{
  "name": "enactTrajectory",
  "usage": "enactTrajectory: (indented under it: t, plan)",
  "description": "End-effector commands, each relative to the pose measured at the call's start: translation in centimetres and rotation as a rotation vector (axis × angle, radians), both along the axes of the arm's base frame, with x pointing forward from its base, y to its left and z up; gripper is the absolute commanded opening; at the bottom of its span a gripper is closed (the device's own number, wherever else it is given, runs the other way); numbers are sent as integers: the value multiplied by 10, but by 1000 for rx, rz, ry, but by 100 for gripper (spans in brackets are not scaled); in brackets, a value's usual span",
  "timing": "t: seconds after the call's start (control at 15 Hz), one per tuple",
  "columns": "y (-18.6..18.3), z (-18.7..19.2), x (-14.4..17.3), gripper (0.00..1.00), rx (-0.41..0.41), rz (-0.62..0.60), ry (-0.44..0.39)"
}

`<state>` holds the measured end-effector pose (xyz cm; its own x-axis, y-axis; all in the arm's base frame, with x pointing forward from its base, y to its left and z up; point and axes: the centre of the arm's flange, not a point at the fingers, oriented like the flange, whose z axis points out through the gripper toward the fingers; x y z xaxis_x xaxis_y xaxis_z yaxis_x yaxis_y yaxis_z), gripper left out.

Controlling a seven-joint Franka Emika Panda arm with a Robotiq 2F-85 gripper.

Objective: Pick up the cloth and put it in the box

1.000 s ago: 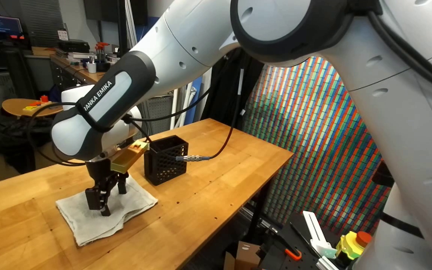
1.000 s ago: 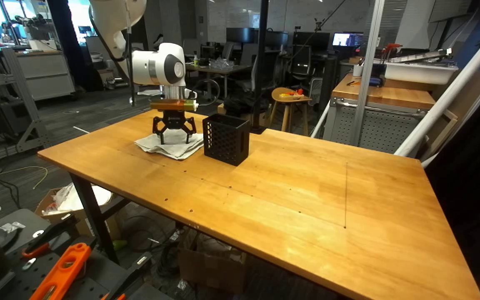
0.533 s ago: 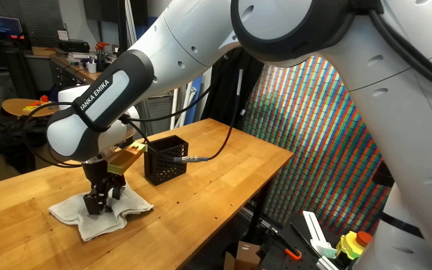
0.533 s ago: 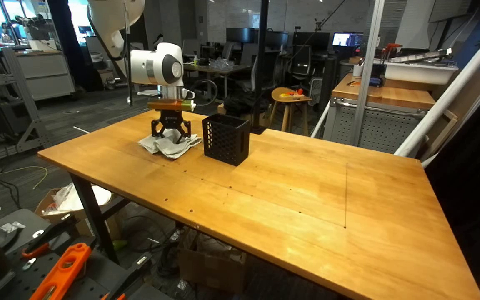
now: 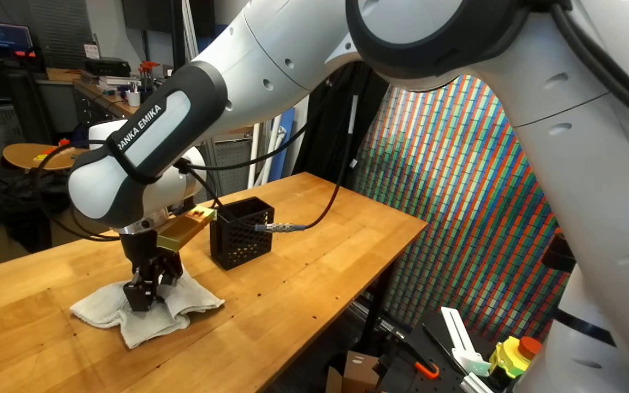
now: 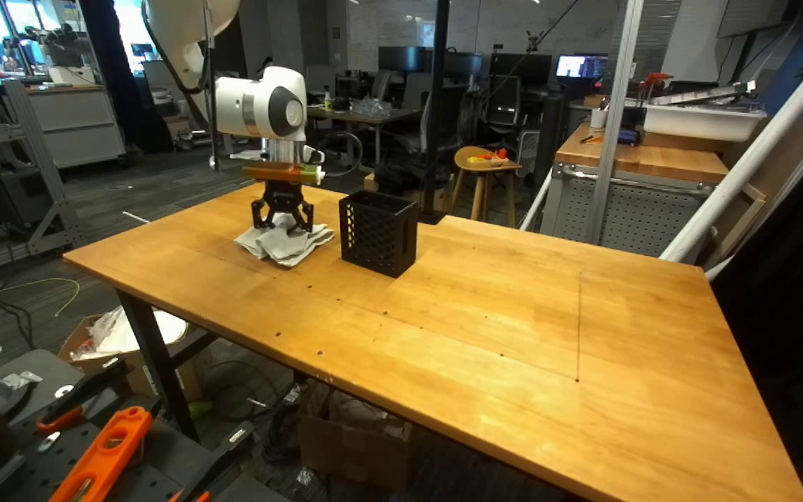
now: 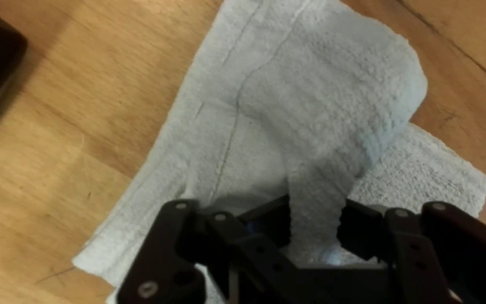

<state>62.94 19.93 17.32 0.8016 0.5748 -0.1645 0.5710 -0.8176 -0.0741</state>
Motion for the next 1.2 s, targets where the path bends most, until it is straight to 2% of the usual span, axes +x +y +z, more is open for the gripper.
enactTrajectory:
  t: [0.0, 0.27, 0.53, 0.93, 1.13]
  plan:
    - [-13, 38, -18, 8, 20, -6, 18]
    - [-29, 90, -25, 9, -8, -50, 10]
    - [-57, 149, -30, 9, -16, -132, -34]
    - [-153, 221, -24, 9, -71, -292, -140]
    - [-203, 246, -13, 9, -96, -390, -182]
